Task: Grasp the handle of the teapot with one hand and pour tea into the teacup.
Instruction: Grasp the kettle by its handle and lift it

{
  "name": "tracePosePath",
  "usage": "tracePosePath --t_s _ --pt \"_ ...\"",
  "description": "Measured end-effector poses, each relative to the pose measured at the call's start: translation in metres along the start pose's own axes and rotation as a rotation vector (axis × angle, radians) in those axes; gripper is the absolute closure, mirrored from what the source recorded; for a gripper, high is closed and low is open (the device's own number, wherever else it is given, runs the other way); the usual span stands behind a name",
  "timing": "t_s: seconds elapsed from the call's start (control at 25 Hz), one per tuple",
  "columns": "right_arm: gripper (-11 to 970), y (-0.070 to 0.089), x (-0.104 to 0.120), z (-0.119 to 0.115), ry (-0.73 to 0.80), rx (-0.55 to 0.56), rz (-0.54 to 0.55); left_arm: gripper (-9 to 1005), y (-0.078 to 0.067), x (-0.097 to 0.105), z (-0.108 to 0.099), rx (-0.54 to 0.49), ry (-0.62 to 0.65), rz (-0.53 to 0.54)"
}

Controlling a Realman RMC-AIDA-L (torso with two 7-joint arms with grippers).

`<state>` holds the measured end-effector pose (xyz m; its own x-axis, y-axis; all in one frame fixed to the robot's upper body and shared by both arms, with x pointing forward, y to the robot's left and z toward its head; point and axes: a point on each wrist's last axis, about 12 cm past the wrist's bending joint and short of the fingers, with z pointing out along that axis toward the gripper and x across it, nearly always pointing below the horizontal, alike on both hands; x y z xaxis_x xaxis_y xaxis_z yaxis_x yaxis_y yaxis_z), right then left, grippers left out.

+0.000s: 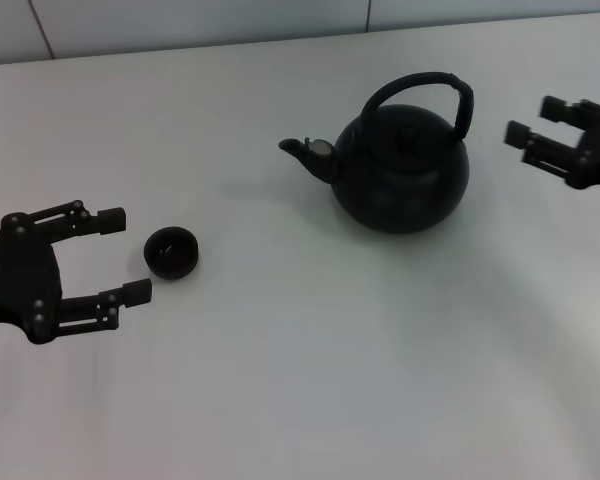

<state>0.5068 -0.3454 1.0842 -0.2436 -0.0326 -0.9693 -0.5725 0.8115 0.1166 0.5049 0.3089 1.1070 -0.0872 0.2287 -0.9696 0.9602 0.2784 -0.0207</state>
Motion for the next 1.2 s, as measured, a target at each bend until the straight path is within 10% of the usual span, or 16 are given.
tracePosePath --t_s 1.2 --pt "322 -0.005 0.001 0.054 0.029 0.019 0.019 193 0.007 -0.002 0.003 -0.027 0.008 0.015"
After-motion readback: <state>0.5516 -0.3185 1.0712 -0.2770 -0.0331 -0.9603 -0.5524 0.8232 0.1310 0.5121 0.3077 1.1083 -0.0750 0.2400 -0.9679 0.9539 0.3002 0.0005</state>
